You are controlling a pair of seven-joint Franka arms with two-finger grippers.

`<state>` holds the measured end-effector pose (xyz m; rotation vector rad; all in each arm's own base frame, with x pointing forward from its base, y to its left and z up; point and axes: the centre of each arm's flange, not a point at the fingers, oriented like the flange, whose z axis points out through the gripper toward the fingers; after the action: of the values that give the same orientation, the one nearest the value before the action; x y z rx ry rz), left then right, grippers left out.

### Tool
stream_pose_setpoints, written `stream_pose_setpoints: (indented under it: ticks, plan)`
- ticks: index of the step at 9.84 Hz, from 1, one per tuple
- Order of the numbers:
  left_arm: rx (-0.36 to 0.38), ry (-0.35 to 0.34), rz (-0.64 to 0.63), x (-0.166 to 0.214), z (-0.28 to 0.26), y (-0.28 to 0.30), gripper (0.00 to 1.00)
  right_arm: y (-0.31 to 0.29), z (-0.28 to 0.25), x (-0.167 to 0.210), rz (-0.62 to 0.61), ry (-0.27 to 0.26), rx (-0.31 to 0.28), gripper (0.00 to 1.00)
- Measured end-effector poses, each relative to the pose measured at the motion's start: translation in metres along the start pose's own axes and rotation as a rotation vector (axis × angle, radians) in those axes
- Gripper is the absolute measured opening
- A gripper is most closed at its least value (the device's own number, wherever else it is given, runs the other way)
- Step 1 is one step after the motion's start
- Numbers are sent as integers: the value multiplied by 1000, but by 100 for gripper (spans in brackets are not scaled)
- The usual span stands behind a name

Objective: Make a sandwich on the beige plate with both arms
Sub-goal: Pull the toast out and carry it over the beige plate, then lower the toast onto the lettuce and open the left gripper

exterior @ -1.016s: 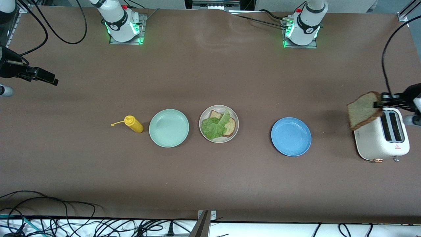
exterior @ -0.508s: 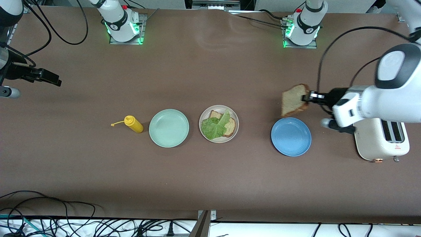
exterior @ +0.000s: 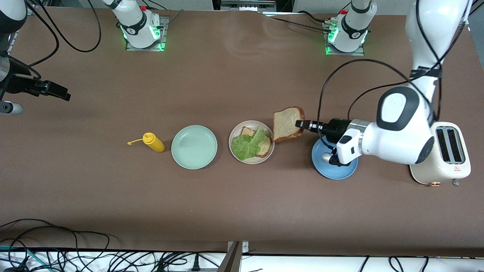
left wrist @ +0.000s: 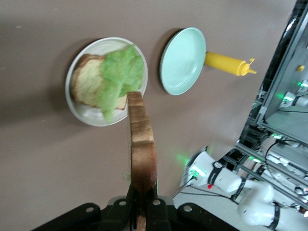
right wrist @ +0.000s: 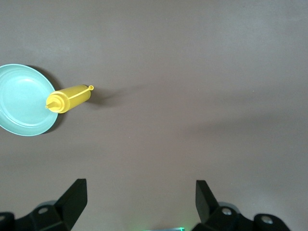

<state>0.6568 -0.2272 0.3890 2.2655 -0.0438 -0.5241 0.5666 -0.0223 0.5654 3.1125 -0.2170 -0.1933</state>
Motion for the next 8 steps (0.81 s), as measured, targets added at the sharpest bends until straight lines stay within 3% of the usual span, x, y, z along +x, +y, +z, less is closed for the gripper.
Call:
stream_pose_setpoints:
  ticks: [4,8]
  plan:
    - [-130,34,1,18,36,15,8,2,-1,1,4,3,1,100]
    - [-198,11,177,51,76,-50,8,3,1,3,6,-2,0,100]
